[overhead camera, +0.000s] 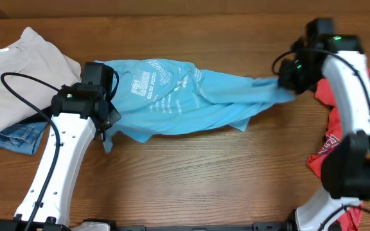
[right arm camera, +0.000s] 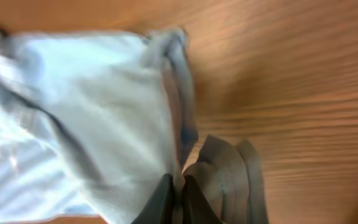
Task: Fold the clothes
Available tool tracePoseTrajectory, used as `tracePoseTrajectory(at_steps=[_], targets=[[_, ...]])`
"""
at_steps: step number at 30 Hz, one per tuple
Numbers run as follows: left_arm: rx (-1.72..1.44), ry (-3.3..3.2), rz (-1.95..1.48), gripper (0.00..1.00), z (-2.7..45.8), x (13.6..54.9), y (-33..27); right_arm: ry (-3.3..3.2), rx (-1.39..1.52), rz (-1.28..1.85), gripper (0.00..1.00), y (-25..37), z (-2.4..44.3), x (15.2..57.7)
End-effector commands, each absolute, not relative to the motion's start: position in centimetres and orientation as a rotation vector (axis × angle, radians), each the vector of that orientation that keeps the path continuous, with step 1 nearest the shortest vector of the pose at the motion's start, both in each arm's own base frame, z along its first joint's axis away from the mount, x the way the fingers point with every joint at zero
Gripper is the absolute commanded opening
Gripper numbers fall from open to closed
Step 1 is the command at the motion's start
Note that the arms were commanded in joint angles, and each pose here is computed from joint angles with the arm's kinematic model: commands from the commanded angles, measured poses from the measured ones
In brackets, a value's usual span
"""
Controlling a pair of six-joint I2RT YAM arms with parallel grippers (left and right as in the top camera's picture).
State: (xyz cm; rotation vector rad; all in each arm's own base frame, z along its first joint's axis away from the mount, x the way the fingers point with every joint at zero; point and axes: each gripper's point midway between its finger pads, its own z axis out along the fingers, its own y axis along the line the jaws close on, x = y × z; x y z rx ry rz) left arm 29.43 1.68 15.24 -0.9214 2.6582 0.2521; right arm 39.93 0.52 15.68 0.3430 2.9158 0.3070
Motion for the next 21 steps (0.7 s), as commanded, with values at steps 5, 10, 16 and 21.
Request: tracePoseTrajectory(at_steps=[5, 10, 16, 21], targets=[[-0.896, 2.645, 0.257, 0.04, 15.7, 29.5, 1.9, 2.879, 0.458, 0.177, 0.10, -3.0, 18.7, 38.7], [-0.896, 2.632, 0.296, 0.04, 15.9, 29.5, 2.4, 2.972, 0.534, 0.135, 0.13, -4.3, 18.2, 36.0], [-0.895, 2.625, 0.311, 0.04, 15.9, 29.5, 2.6, 3.047, 0.593, 0.078, 0.17, -5.5, 17.9, 33.8], [-0.895, 2.626, 0.312, 0.04, 15.9, 29.5, 2.6, 3.050, 0.596, 0.081, 0.24, -5.5, 17.3, 33.9]])
